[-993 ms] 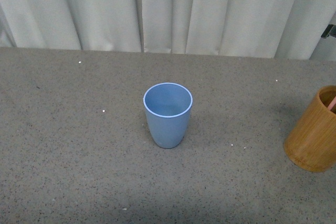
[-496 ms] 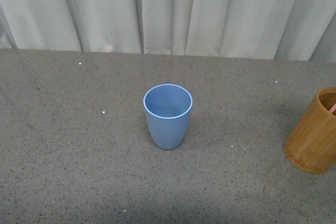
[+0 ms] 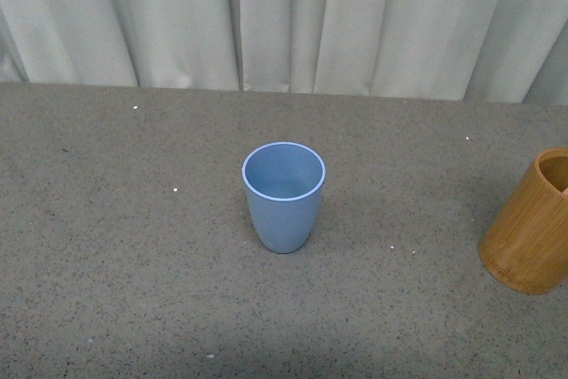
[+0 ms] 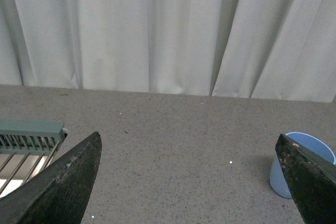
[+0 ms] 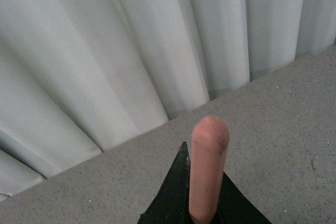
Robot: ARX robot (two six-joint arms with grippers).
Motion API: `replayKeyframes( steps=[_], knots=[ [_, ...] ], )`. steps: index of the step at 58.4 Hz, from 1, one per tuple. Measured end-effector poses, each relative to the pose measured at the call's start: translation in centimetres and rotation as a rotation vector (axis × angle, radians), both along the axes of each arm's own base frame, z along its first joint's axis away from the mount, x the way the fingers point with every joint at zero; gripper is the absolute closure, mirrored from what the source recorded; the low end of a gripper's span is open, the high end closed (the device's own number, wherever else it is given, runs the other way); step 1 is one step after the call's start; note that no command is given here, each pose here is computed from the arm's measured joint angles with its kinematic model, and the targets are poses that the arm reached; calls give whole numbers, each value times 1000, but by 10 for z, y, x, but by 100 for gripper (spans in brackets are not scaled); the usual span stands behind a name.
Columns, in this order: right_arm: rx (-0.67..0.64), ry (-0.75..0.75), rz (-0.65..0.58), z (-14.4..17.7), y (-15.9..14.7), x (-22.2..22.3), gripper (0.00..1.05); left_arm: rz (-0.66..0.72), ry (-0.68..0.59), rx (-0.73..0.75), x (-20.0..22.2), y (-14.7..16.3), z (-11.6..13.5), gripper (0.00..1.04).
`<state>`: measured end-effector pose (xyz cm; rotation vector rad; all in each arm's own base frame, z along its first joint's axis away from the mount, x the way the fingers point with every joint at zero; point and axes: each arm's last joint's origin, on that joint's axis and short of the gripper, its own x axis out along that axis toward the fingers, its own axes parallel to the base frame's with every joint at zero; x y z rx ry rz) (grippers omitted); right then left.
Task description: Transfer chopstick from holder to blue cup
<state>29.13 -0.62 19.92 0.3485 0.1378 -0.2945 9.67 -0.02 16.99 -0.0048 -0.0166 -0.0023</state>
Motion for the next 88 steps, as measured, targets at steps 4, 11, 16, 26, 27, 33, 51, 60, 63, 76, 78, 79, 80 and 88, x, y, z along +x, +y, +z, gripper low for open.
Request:
replayKeyframes(
  steps=[4, 11, 16, 26, 27, 33, 51, 60, 63, 76, 78, 79, 80, 88],
  knots=[
    [2, -10, 2, 5, -1, -3, 103, 0, 0, 0, 0, 0, 0, 7],
    [15, -44, 10, 17, -1, -9, 103, 0, 0, 0, 0, 0, 0, 7],
    [26, -70, 18, 28, 1, -15, 103, 0, 0, 0, 0, 0, 0, 7],
    [73, -104, 68, 41, 20, -25, 103, 0, 0, 0, 0, 0, 0, 7],
    [76, -104, 70, 41, 21, -25, 103, 0, 0, 0, 0, 0, 0, 7],
    [108, -98, 105, 42, 38, -28, 103, 0, 0, 0, 0, 0, 0, 7],
    [169, -72, 216, 39, 103, -11, 103, 0, 0, 0, 0, 0, 0, 7],
    [176, -46, 238, 30, 122, -4, 103, 0, 0, 0, 0, 0, 0, 7],
    [174, -40, 243, 27, 127, -2, 103, 0, 0, 0, 0, 0, 0, 7],
    [163, -12, 245, 14, 140, 7, 103, 0, 0, 0, 0, 0, 0, 7],
    [160, -7, 243, 12, 141, 8, 103, 0, 0, 0, 0, 0, 0, 7],
    [159, -5, 243, 11, 141, 8, 103, 0, 0, 0, 0, 0, 0, 7],
    [158, -2, 244, 10, 142, 9, 103, 0, 0, 0, 0, 0, 0, 7],
    [152, 8, 243, 6, 146, 11, 103, 0, 0, 0, 0, 0, 0, 7]
  ],
)
